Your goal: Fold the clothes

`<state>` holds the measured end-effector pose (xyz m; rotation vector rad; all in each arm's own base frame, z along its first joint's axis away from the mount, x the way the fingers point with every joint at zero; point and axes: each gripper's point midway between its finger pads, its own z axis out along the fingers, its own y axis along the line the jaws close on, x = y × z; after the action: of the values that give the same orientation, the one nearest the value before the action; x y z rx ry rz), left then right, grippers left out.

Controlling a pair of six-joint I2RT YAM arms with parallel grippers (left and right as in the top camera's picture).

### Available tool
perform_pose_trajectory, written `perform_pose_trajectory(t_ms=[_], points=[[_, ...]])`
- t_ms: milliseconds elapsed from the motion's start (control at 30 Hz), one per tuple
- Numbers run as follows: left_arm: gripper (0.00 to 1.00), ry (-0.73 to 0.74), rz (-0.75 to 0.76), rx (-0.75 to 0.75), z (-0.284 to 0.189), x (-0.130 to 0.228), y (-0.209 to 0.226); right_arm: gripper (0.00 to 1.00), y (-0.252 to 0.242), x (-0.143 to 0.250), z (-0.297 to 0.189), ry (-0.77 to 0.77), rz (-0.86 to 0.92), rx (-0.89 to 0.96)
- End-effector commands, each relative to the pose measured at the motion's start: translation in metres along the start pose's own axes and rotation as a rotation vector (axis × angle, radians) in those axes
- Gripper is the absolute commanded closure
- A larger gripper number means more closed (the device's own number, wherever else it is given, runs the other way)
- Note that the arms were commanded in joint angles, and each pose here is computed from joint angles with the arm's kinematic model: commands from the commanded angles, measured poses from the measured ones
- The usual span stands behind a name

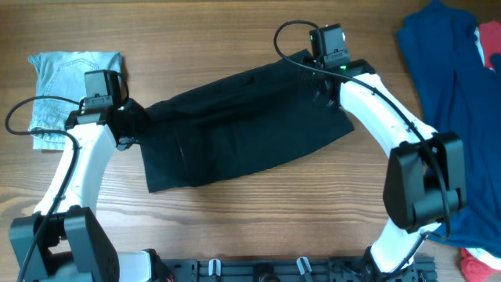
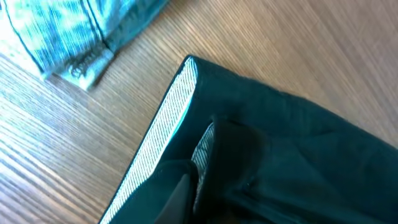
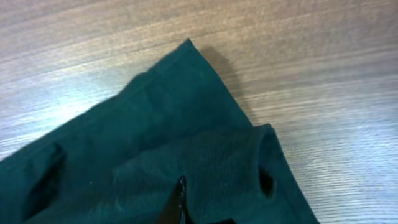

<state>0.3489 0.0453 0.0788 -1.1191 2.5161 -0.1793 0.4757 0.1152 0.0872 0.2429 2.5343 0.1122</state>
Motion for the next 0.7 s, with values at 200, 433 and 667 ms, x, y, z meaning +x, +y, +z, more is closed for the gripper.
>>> perform_pose_trajectory(t_ms=[200, 433, 667], points=[[0.14, -0.138, -0.051, -0.077, -0.004, -0.031, 0.014, 0.03, -0.024, -0.036, -0.008, -0.093, 0.024, 0.077], [0.23, -0.094, -0.049, -0.037, -0.004, -0.023, 0.007, 0.04, -0.023, -0.047, -0.033, -0.104, -0.041, 0.064], [0.22, -0.013, -0.041, -0.011, -0.006, -0.006, 0.005, 0.04, -0.017, -0.018, -0.032, 0.021, -0.055, 0.012]])
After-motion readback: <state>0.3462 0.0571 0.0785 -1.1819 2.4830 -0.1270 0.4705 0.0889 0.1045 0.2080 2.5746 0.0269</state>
